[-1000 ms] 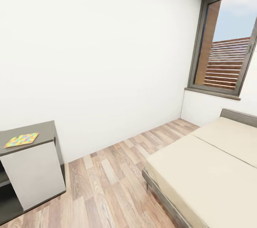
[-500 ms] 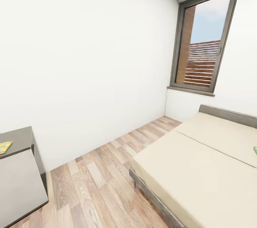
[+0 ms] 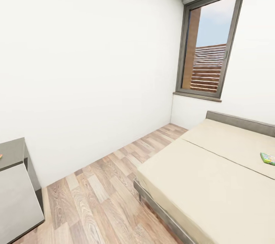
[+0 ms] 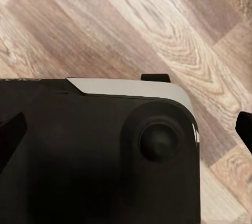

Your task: Put all the toys in the child's room - the three board games (two on the bed and one on the table), the two jigsaw puzzles on the table, and the tennis ball on the table - inside the toy box on the table in the child's room.

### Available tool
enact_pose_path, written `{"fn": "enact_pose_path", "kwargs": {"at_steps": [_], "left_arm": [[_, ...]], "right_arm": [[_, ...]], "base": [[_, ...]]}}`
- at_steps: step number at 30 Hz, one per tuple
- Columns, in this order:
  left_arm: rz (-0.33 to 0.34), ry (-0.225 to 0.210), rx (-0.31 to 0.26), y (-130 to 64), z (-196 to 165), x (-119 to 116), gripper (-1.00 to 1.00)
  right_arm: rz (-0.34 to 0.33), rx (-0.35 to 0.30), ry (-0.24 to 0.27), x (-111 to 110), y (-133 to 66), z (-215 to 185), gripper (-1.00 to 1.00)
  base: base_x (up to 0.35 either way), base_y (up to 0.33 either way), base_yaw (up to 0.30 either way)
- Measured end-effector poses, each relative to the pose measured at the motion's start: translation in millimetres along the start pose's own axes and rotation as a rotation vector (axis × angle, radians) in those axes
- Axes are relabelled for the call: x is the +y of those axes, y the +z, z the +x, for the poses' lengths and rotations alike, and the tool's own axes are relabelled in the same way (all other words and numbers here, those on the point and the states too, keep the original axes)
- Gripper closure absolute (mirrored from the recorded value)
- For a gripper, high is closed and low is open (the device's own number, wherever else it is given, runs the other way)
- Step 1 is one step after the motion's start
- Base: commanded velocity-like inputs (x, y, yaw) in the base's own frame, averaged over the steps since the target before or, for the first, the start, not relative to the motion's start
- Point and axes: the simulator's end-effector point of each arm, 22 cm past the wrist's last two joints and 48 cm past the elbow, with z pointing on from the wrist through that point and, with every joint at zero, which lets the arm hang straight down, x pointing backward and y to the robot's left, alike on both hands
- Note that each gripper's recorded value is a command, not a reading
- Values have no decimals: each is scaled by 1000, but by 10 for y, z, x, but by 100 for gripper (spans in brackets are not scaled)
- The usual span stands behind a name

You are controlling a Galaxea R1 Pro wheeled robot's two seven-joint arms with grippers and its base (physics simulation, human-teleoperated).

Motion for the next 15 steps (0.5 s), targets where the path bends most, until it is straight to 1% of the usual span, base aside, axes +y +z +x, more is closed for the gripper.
{"fn": "enact_pose_path", "kwargs": {"at_steps": [15], "left_arm": [[-4, 3, 12, -3, 44, 39, -100]], "right_arm": [[-2, 0, -5, 10, 0, 0, -100]], "base": [[-48, 14, -1]]}}
